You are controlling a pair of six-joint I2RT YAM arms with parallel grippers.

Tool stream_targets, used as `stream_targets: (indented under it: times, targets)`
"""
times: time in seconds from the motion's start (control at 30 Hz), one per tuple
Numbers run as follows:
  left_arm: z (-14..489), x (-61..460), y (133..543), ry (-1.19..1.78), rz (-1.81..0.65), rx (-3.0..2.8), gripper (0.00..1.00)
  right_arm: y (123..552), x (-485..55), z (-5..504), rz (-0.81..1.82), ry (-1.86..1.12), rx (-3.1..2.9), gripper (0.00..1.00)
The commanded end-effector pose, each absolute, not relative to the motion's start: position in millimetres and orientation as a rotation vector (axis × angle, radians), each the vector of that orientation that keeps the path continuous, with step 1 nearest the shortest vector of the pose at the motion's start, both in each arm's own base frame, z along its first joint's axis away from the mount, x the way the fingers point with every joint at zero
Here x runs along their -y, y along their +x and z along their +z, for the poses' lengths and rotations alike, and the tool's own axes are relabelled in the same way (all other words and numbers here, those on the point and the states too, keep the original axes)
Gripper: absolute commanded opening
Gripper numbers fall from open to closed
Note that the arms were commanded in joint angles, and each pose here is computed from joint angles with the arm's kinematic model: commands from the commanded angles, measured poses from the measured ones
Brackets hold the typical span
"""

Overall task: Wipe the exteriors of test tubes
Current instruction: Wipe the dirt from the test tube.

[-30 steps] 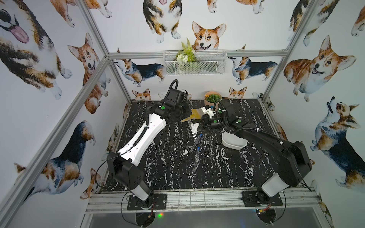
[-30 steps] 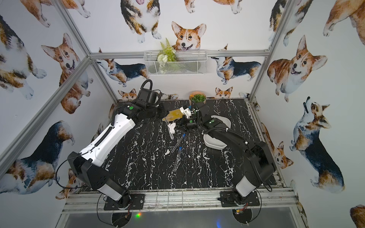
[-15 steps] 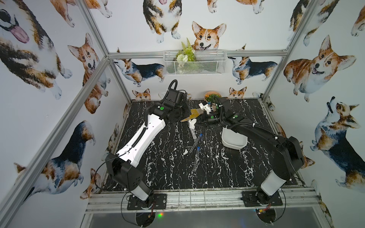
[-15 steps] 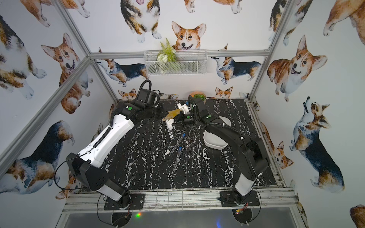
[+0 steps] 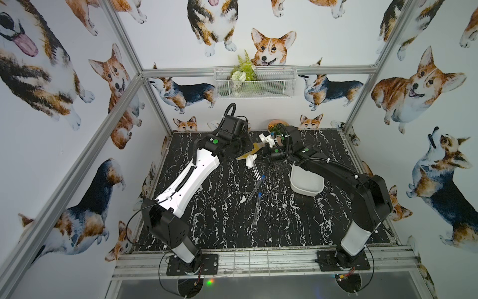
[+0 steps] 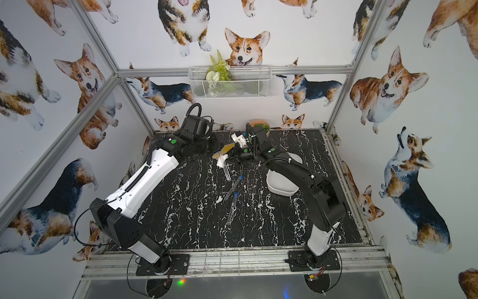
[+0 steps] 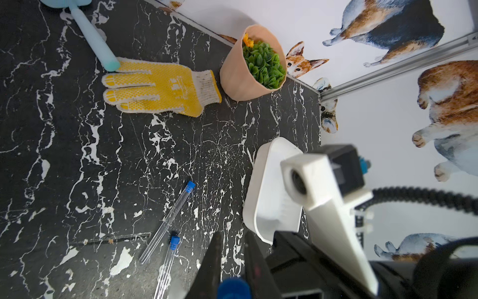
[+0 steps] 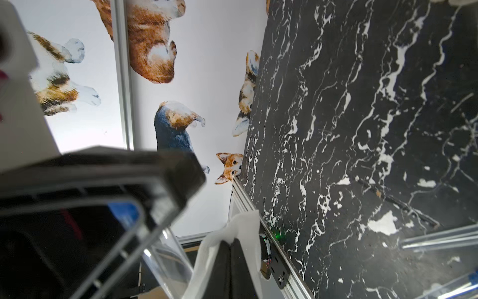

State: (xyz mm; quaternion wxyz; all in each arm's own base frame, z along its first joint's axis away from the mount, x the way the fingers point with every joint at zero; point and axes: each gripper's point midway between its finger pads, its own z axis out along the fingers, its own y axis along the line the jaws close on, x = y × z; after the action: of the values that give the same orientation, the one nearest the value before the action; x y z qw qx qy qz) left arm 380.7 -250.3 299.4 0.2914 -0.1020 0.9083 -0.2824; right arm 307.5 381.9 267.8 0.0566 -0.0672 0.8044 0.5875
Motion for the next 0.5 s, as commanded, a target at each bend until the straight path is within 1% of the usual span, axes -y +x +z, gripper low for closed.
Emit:
stream_targets:
  times: [0.0,0.03,0.13,0.23,0.4,0.47]
  targets:
    - [304,247,387,-0.248,-0.710,-2.408,0.10,284,-372,271,1.820,-0.257,-2.447,0.00]
    - [294,249,391,-0.243,-0.691,-2.428,0.10,279,-368,268,1.809,-0.260,-2.461,0.00]
    - [293,248,392,-0.223,-0.670,-2.435,0.10,270,-359,263,1.773,-0.261,-2.489,0.00]
    - [292,249,388,-0.207,-0.664,-2.445,0.10,270,-356,262,1.741,-0.244,-2.498,0.00]
    - [286,253,379,-0.227,-0.678,-2.462,0.10,292,-364,266,1.711,-0.207,-2.483,0.00]
    - [297,254,371,-0.231,-0.708,-2.437,0.10,305,-369,271,1.714,-0.201,-2.468,0.00]
